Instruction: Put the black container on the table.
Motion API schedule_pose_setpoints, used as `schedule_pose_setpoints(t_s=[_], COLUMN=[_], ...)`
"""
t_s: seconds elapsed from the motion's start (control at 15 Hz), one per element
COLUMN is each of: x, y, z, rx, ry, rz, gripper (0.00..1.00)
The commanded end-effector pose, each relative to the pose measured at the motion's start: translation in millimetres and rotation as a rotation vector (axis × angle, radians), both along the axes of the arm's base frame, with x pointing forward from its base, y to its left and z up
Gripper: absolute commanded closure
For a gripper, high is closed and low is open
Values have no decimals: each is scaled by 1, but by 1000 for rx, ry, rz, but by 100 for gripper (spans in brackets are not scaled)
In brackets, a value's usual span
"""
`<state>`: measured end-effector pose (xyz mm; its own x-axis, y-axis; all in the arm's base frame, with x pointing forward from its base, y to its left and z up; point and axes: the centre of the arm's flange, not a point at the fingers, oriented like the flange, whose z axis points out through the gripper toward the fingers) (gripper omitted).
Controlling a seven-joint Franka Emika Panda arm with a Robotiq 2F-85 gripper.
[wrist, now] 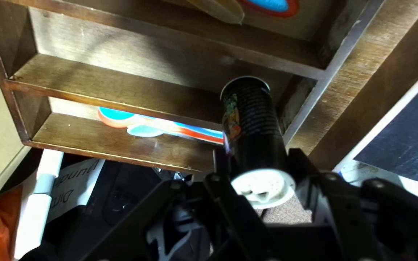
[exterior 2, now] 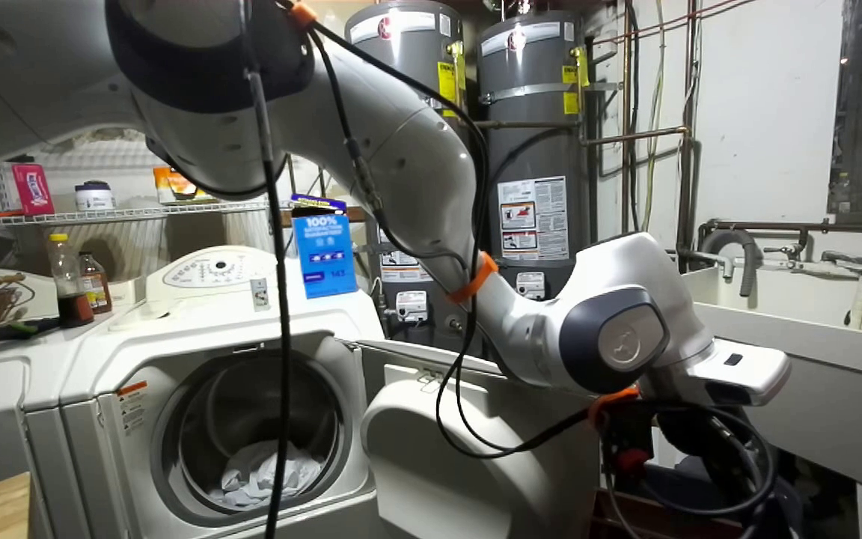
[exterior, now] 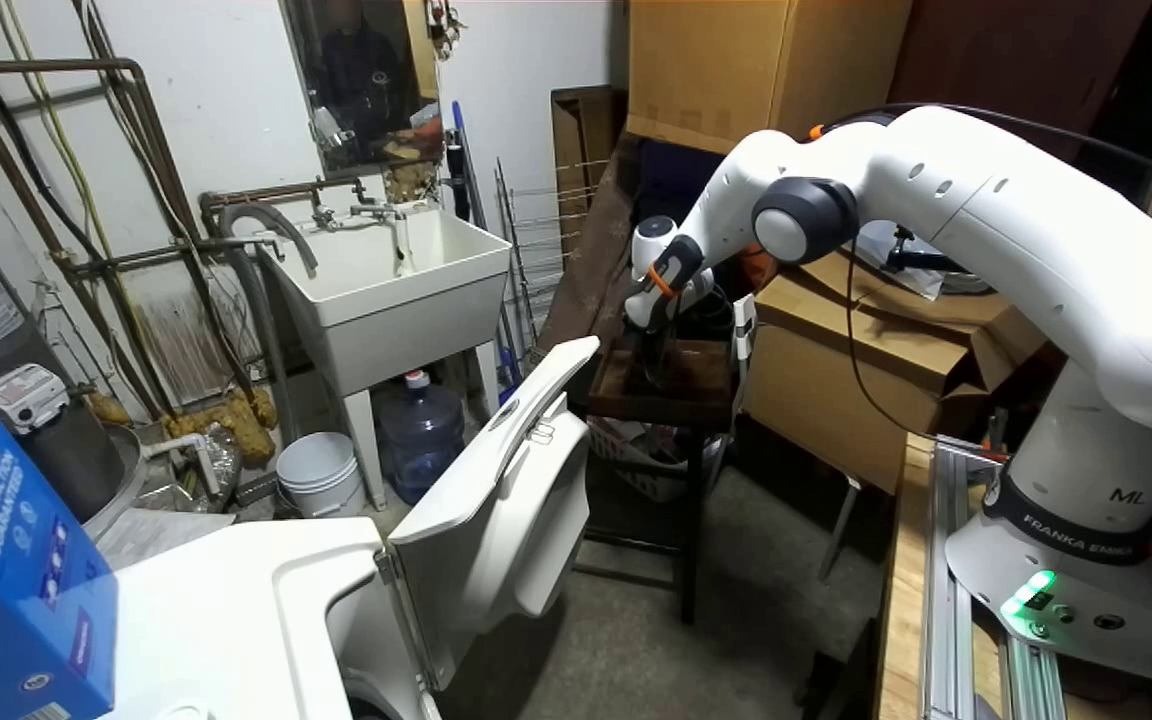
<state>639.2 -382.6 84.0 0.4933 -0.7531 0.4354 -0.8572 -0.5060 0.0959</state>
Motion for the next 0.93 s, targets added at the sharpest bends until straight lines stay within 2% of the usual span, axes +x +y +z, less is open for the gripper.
schedule_pose_setpoints(t_s=[0.0, 0.33, 0.4, 0.47, 0.6, 0.87], x=[12, 11, 11, 11, 12, 7], y=[-8, -6, -5, -5, -4, -1], z=[-11, -18, -19, -20, -20, 1], rx=[34, 58, 63, 70, 78, 40], ry=[-35, -40, -39, -35, -26, -45], rz=[-17, -25, -25, -25, -31, -24], gripper=[80, 80, 52, 29, 25, 1])
